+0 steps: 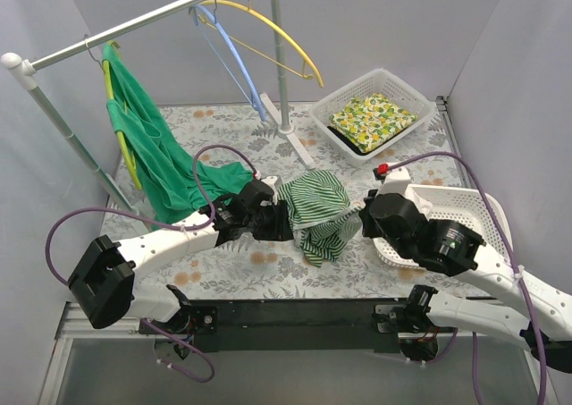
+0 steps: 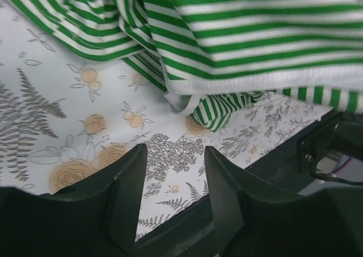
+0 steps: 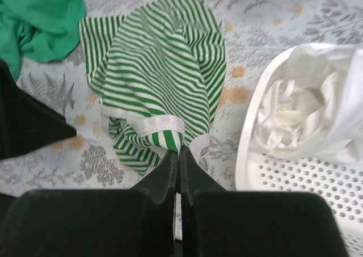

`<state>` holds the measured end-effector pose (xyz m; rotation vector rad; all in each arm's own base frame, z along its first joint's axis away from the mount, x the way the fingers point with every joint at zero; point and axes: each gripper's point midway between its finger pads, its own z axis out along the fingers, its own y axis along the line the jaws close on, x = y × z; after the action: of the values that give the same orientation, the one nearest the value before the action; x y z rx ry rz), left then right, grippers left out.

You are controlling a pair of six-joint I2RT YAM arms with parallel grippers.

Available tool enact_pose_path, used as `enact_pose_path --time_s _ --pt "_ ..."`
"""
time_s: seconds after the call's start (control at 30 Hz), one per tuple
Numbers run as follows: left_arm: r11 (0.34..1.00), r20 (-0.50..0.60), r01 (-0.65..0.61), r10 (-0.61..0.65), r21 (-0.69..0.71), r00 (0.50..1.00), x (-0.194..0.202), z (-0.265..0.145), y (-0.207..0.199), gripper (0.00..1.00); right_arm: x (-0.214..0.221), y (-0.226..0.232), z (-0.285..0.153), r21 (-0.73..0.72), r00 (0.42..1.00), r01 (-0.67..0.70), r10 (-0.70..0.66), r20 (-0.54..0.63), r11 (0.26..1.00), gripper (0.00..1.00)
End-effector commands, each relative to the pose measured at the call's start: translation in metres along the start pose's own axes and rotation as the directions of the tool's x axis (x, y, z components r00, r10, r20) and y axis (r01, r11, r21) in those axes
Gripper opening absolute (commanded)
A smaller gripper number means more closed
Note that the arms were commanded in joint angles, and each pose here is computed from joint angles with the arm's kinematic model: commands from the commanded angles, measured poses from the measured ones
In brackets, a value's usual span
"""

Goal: Place the tank top on the hanger

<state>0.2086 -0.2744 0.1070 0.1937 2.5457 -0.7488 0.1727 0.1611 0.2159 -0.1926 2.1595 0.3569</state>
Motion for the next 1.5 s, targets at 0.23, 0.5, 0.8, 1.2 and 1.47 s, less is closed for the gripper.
enact_pose_path --time_s 0.23,0.5,0.8,1.2,1.47 --pt "0.993 0.040 -0.037 0.033 0.109 0.999 0.012 0.027 -0.029 0.46 -0.062 -0.028 0.013 0.242 0.993 0.064 -0.085 0.077 0.968 0.01" --pt "0.996 0.085 -0.045 0.039 0.072 0.996 0.007 0.052 -0.027 0.47 -0.080 -0.034 0.019 0.208 0.995 0.031 -0.051 0.089 0.978 0.01" --pt "0.996 0.208 -0.051 0.035 0.070 0.977 -0.008 0.059 -0.032 0.17 -0.106 -0.028 0.014 0.165 0.991 0.015 -0.037 0.132 0.986 0.01" --pt "0.998 0.508 -0.016 0.046 -0.064 0.860 -0.071 -0.043 -0.016 0.00 -0.178 -0.010 -0.007 0.117 0.958 -0.001 -0.032 0.284 0.993 0.01" --pt "0.993 0.750 -0.103 0.106 -0.050 0.653 -0.176 -0.188 -0.083 0.00 -0.278 0.026 -0.030 -0.055 0.848 0.105 -0.060 0.526 0.993 0.01"
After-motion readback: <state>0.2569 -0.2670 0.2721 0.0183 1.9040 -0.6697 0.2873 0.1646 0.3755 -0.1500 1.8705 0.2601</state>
